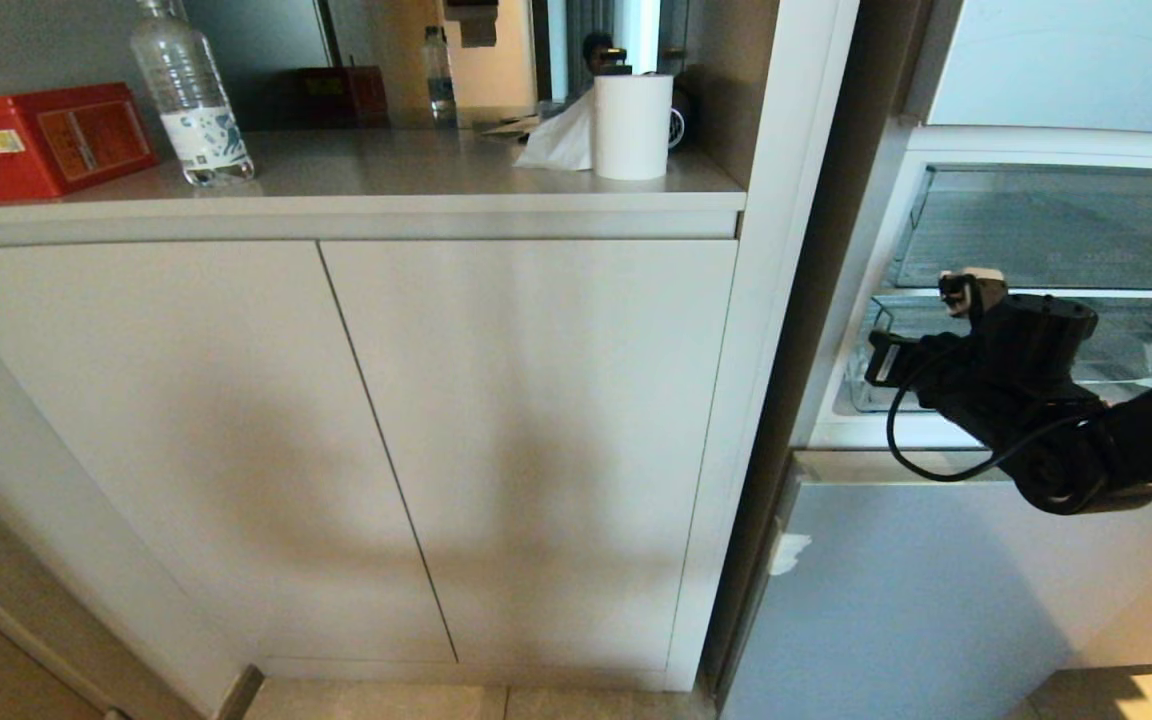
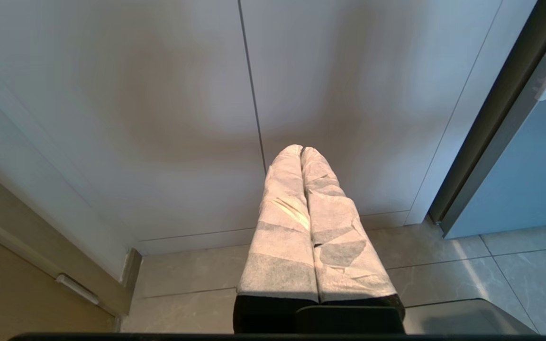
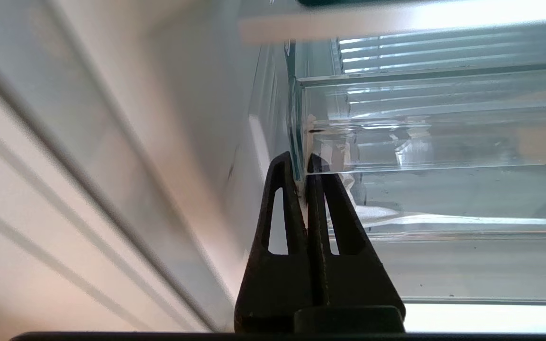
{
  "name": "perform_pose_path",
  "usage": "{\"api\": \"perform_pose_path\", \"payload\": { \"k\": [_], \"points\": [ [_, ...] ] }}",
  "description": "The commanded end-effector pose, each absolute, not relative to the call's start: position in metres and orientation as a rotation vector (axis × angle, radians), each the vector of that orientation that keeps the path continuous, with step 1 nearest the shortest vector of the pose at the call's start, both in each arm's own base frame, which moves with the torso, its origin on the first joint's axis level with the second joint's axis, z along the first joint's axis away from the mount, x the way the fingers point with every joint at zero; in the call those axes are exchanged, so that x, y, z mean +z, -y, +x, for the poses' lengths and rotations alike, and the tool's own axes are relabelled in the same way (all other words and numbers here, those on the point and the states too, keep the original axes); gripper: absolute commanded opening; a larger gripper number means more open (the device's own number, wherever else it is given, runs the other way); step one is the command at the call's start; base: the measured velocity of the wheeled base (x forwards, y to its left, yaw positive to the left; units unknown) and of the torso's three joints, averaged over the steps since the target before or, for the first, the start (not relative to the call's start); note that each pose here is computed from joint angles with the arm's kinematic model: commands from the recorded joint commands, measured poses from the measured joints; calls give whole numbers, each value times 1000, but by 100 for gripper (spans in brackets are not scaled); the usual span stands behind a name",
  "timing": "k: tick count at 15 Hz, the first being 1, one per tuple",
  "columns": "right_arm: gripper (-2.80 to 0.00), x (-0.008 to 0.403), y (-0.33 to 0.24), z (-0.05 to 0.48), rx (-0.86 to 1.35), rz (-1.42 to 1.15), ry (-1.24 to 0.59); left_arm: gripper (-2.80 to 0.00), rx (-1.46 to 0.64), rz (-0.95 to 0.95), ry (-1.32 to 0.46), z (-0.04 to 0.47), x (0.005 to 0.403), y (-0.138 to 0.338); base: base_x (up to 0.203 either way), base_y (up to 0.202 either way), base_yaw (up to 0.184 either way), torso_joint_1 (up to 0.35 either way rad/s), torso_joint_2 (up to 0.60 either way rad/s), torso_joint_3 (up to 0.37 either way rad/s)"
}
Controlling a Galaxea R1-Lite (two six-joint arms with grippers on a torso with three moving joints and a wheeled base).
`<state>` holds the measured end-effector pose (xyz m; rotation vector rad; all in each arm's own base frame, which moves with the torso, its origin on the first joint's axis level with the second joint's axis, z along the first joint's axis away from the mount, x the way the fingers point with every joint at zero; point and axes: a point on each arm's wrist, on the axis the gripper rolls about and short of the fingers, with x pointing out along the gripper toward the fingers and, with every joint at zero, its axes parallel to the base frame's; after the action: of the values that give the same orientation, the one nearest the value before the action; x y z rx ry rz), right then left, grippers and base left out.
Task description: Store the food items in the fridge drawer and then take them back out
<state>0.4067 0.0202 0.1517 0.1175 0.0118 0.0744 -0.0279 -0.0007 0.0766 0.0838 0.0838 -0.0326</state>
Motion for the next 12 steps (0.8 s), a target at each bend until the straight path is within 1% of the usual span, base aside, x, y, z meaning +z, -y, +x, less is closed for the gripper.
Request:
{"api": "perform_pose_path", "payload": {
  "k": [1,9,10,12],
  "points": [
    [-280,170,-20,381,80,124,12,-280,-33,85,-83,-28,77,1,0,0,0,0,0,0],
    [-280,174,-28,280,125,118,-69,-280,-33,85,-83,-28,77,1,0,0,0,0,0,0],
    [0,173,-28,272,127,118,-78,-280,-33,85,-84,-28,76,1,0,0,0,0,0,0],
    [0,170,-27,255,126,120,-93,-280,-33,85,-83,-28,77,1,0,0,0,0,0,0]
  ]
}}
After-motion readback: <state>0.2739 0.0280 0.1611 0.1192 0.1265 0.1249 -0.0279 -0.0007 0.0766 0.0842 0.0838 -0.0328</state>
